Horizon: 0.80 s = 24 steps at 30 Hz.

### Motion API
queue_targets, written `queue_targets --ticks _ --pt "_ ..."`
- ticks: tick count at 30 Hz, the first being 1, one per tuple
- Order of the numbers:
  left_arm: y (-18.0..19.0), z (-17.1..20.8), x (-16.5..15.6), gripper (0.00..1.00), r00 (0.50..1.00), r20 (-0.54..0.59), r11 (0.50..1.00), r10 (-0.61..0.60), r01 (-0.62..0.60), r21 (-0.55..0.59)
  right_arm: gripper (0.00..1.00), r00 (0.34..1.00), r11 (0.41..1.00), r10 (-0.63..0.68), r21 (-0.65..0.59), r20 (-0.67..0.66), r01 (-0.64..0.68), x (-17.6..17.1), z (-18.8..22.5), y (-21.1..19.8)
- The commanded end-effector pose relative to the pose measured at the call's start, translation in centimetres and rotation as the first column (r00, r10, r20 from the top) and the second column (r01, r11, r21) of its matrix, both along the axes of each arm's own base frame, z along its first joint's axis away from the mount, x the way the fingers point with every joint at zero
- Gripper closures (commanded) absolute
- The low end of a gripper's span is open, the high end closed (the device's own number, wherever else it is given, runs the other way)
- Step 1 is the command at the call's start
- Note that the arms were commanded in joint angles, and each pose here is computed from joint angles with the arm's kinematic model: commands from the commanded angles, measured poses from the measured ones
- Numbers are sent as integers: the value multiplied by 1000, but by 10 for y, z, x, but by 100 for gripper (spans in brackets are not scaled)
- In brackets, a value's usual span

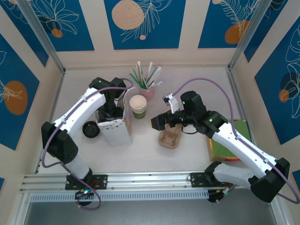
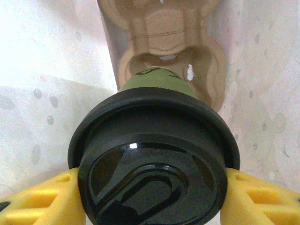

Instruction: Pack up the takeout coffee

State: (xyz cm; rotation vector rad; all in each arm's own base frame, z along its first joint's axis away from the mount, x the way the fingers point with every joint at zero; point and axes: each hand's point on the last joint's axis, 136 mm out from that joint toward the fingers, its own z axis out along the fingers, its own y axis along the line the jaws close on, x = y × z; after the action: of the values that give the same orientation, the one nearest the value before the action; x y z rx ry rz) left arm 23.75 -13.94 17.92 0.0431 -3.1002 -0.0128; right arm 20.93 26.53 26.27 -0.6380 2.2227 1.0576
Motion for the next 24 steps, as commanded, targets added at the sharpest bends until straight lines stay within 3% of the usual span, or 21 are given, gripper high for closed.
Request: queue_targets --ticks 1,24 --pt "-4 2 -3 42 1000 -7 1000 -15 15 -17 1 1000 1000 -15 -12 -6 15 0 -1 -5" --pt "-15 4 4 43 999 12 997 -32 33 -74 1 999 999 -35 -16 -7 35 3 -3 -8"
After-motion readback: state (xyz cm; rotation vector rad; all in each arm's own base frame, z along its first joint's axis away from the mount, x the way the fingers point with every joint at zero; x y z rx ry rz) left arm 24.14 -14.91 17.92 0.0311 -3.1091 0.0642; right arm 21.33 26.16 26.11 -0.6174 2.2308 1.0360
